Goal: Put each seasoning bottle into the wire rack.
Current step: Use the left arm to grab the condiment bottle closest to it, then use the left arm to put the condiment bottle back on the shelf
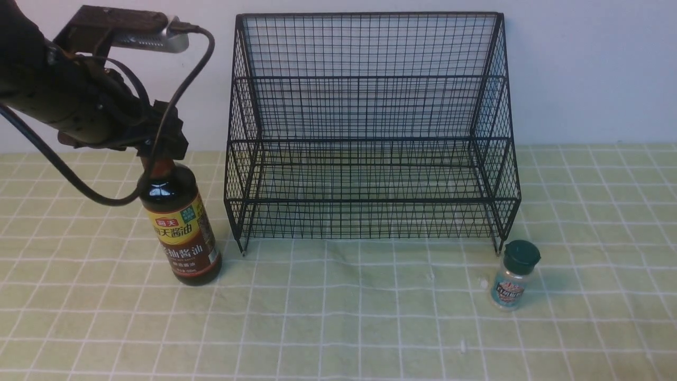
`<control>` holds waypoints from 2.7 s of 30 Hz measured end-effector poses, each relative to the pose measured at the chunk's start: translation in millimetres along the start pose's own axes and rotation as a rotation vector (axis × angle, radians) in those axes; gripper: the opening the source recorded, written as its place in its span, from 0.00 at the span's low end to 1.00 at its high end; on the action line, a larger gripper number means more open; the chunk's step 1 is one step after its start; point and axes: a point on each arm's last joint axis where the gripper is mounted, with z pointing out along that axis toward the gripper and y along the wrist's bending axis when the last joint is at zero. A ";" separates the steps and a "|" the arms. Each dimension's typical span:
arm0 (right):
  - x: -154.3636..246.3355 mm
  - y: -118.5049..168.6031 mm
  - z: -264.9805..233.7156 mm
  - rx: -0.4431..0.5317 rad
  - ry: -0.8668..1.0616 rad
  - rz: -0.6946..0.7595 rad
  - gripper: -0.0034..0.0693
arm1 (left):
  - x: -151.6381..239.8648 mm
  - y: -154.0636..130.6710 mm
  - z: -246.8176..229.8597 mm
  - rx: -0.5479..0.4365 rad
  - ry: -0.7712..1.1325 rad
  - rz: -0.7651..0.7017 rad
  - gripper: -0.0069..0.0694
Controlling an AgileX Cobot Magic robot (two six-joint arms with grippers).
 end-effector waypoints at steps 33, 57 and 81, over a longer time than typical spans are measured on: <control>0.0 0.0 0.0 0.000 0.000 0.000 0.03 | -48.5 -20.6 -132.8 0.012 -0.373 0.056 0.44; 0.0 0.0 0.0 0.000 0.000 0.000 0.03 | -98.9 -56.5 -60.0 0.142 -0.610 0.053 0.43; 0.0 0.0 0.0 0.000 0.000 0.000 0.03 | -113.7 -58.7 -37.2 0.118 -0.742 0.001 0.43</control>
